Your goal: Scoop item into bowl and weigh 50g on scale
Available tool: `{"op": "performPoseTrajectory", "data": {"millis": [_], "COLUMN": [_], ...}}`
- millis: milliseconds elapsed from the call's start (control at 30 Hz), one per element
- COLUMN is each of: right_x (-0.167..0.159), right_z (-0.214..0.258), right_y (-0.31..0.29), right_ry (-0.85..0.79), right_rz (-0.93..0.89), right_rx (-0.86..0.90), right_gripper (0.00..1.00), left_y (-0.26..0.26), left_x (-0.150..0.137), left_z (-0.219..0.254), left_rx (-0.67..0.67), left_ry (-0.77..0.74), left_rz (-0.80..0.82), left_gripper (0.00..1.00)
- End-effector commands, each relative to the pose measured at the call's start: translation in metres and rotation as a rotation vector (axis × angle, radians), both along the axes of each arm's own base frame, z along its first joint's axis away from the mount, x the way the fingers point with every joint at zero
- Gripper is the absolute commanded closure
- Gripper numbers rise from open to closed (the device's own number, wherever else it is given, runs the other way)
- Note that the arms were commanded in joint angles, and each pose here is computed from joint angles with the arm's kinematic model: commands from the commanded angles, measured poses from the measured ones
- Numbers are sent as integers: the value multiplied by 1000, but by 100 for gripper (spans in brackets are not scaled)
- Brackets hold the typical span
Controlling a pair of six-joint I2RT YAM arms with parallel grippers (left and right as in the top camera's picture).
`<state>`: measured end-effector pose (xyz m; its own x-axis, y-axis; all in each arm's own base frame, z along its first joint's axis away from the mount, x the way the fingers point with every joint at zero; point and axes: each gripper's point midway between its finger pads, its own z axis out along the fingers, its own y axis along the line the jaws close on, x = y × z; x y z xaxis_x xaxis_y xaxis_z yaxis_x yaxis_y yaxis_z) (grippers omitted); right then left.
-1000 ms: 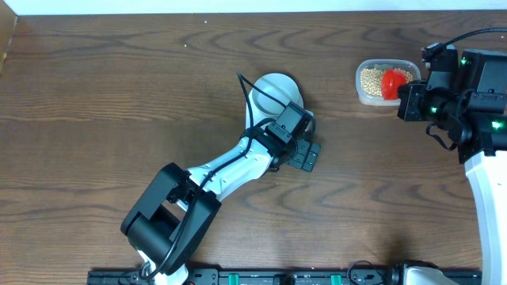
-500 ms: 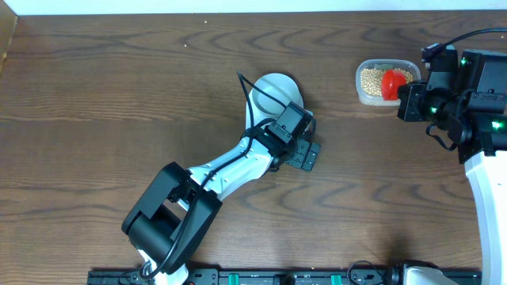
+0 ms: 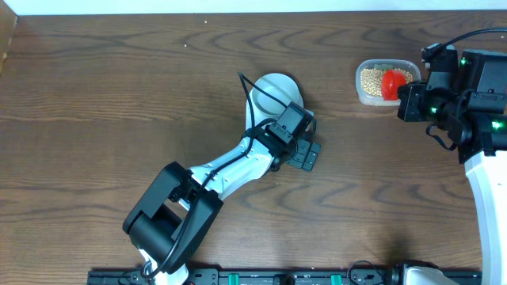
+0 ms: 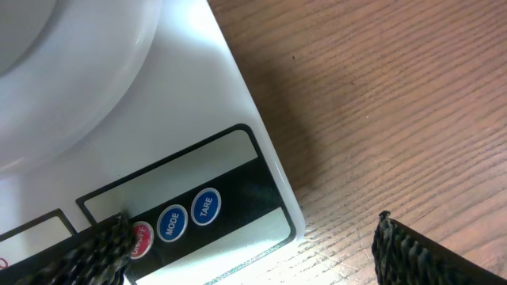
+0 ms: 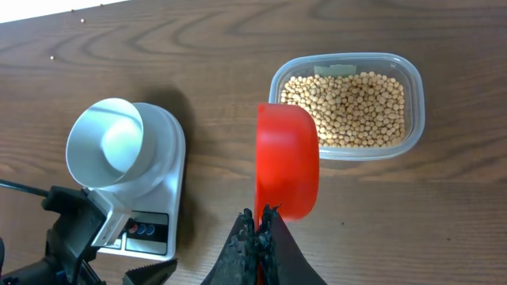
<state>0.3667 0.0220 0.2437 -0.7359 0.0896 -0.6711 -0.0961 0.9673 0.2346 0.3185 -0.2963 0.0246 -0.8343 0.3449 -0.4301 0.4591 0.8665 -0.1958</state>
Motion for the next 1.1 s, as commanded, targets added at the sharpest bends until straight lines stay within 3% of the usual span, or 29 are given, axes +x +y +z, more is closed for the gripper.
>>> {"op": "performPoseTrajectory", "data": {"millis": [0,1067], "right_x": [2,2], "right_z": [4,4], "right_y": [-5,-6], "right_ry": [-16,-12], "right_rz": [-1,-3], "right_rx": [-29,-36], "right_gripper": [99,99], "left_y": [7,0], "left_x": [-17,-22], "left_z": [-32,-37], "left_rx": [53,58], "left_ry": [93,87], "left_rz": [-15,-26], "left_gripper": [2,2]}}
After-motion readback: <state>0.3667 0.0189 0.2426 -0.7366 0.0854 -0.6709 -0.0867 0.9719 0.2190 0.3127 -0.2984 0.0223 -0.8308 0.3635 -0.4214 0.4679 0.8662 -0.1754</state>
